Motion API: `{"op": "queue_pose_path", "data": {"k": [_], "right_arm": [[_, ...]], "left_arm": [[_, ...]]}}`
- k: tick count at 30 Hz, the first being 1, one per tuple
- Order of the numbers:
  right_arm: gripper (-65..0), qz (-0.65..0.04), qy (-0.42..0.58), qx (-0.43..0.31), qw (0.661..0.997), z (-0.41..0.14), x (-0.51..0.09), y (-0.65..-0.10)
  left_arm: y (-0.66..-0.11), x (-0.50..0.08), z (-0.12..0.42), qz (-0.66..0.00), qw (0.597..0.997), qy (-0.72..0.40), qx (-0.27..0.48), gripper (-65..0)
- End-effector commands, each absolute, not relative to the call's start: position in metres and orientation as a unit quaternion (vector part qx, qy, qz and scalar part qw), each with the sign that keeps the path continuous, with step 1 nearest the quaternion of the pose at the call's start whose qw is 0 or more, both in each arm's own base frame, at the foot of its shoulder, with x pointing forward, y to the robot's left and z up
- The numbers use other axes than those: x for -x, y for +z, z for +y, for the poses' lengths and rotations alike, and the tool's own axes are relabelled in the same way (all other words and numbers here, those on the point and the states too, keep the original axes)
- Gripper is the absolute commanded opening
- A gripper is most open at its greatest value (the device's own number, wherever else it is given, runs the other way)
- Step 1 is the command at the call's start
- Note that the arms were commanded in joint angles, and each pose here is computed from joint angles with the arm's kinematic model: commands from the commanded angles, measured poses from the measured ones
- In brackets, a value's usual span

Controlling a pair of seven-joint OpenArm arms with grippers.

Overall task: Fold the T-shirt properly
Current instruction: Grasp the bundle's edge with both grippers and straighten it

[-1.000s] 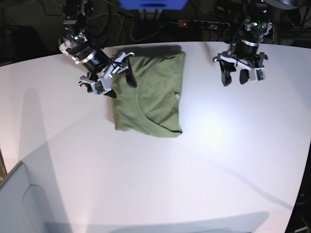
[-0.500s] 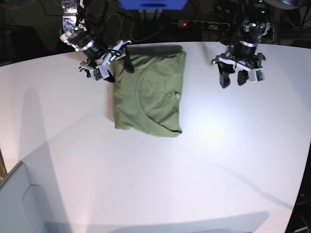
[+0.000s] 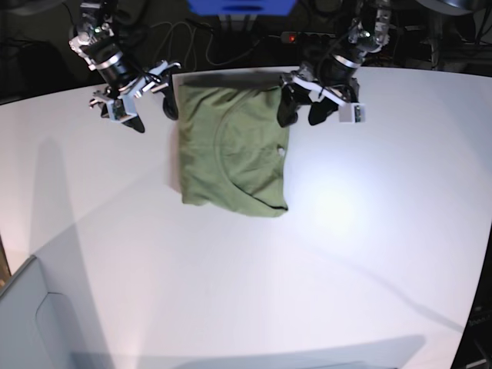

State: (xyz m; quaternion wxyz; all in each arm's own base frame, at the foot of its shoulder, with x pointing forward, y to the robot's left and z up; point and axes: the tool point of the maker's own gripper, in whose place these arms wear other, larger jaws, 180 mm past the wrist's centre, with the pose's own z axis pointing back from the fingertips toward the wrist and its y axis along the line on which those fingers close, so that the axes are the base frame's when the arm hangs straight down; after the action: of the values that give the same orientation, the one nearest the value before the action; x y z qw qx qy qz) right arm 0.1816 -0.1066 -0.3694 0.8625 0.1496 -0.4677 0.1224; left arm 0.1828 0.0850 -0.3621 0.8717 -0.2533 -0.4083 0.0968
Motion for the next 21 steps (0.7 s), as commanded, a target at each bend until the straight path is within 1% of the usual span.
{"op": "queue_pose_path", "data": {"k": [1, 4, 11, 21], "right_arm": [[-25.4, -0.481, 0.122, -0.156, 0.854, -0.105, -0.180, -0.361], [-25.4, -0.477, 0.121, -0.156, 0.856, -0.105, -0.177, -0.362], [-25.4, -0.468, 0.122, -0.154, 0.861, -0.107, -0.171, -0.366], [-25.4, -0.464, 0.121, -0.154, 0.864, -0.107, -0.169, -0.368]], "left_arm": [[-0.355, -0.185, 0.083, -0.420, 0.864, 0.097, 0.261, -21.4], [-0.367, -0.176, 0.068, -0.397, 0.870, 0.093, 0.276, -20.5], [-0.403, -0.158, 0.041, -0.341, 0.888, 0.084, 0.297, -20.5], [-0.406, -0.159, 0.032, -0.335, 0.888, 0.074, 0.307, -20.8]]}}
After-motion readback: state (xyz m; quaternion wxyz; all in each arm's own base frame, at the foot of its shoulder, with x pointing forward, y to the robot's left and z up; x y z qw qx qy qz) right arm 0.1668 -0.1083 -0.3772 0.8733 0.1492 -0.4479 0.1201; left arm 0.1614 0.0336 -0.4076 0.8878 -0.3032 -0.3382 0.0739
